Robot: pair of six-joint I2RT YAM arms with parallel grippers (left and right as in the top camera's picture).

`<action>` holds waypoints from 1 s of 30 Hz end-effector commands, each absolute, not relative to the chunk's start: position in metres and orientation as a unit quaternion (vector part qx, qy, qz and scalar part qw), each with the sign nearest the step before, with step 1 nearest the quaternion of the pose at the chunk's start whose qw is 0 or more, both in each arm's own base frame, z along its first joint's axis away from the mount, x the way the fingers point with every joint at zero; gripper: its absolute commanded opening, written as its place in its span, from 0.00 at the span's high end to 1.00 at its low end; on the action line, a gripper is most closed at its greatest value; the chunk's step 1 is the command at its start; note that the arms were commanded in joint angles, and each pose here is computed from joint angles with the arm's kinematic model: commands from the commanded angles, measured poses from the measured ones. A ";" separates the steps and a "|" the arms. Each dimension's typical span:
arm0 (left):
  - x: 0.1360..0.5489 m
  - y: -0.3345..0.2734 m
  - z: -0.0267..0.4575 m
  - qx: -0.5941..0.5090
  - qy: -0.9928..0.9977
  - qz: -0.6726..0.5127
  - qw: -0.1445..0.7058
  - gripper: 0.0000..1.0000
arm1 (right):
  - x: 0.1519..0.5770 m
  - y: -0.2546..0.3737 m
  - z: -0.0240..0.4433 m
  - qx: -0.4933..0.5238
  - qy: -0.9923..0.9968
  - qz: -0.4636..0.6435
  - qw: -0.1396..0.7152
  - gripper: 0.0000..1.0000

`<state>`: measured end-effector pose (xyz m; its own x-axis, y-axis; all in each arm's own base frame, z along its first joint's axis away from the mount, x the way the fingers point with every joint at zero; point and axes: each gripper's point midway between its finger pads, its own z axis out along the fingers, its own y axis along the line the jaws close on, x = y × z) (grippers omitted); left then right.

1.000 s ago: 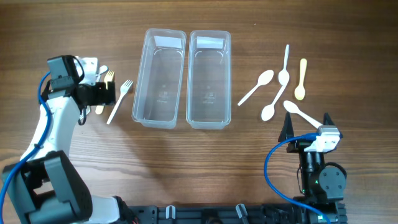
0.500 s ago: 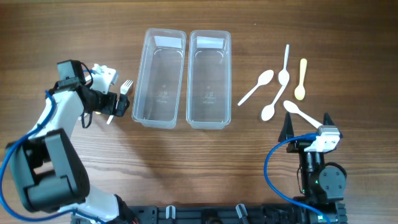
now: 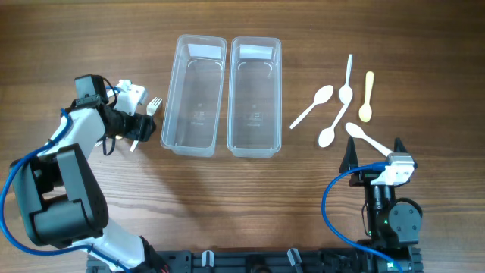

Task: Pack container
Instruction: 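Move the left gripper to the white forks and grasp them, then carry the white fork into the left container and release it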

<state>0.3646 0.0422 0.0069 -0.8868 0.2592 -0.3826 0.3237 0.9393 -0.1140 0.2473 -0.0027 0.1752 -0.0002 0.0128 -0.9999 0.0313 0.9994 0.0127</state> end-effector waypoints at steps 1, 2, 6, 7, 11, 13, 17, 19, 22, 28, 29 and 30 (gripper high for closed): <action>0.369 0.037 0.007 0.160 0.964 -0.099 0.190 0.21 | 0.247 -0.001 0.178 0.008 0.703 -0.006 0.711 0.00; 0.369 0.037 0.007 0.160 0.964 -0.099 0.190 0.20 | 0.247 -0.001 0.178 0.008 0.703 -0.006 0.711 0.00; 0.374 0.038 0.009 0.162 0.962 -0.094 0.201 0.21 | 0.247 -0.001 0.178 0.008 0.703 -0.006 0.711 0.00; 0.376 0.039 0.009 0.163 0.961 -0.092 0.205 0.20 | 0.247 -0.001 0.178 0.008 0.703 -0.006 0.711 0.00; 0.380 0.040 0.011 0.164 0.959 -0.089 0.214 0.18 | 0.247 -0.001 0.178 0.008 0.703 -0.006 0.711 0.00; 0.382 0.038 0.010 0.165 0.957 -0.096 0.217 0.17 | 0.247 -0.001 0.178 0.008 0.703 -0.006 0.711 0.00; 0.379 0.025 -0.006 0.176 0.958 -0.107 0.198 0.18 | 0.247 -0.001 0.178 0.008 0.703 -0.006 0.711 0.00; 0.380 0.016 -0.015 0.188 0.957 -0.110 0.191 0.24 | 0.247 -0.001 0.178 0.008 0.703 -0.006 0.711 0.00; 0.381 0.020 -0.017 0.188 0.959 -0.095 0.188 0.76 | 0.247 -0.001 0.178 0.008 0.703 -0.006 0.711 0.00; 0.378 0.038 -0.022 0.181 0.968 -0.044 0.168 0.96 | 0.247 -0.001 0.178 0.008 0.703 -0.006 0.711 0.00; 0.379 0.041 -0.022 0.181 0.968 -0.035 0.168 0.96 | 0.247 -0.001 0.178 0.008 0.703 -0.006 0.711 0.00; 0.382 0.048 -0.019 0.178 0.969 -0.014 0.170 0.96 | 0.247 -0.001 0.178 0.008 0.703 -0.006 0.711 0.00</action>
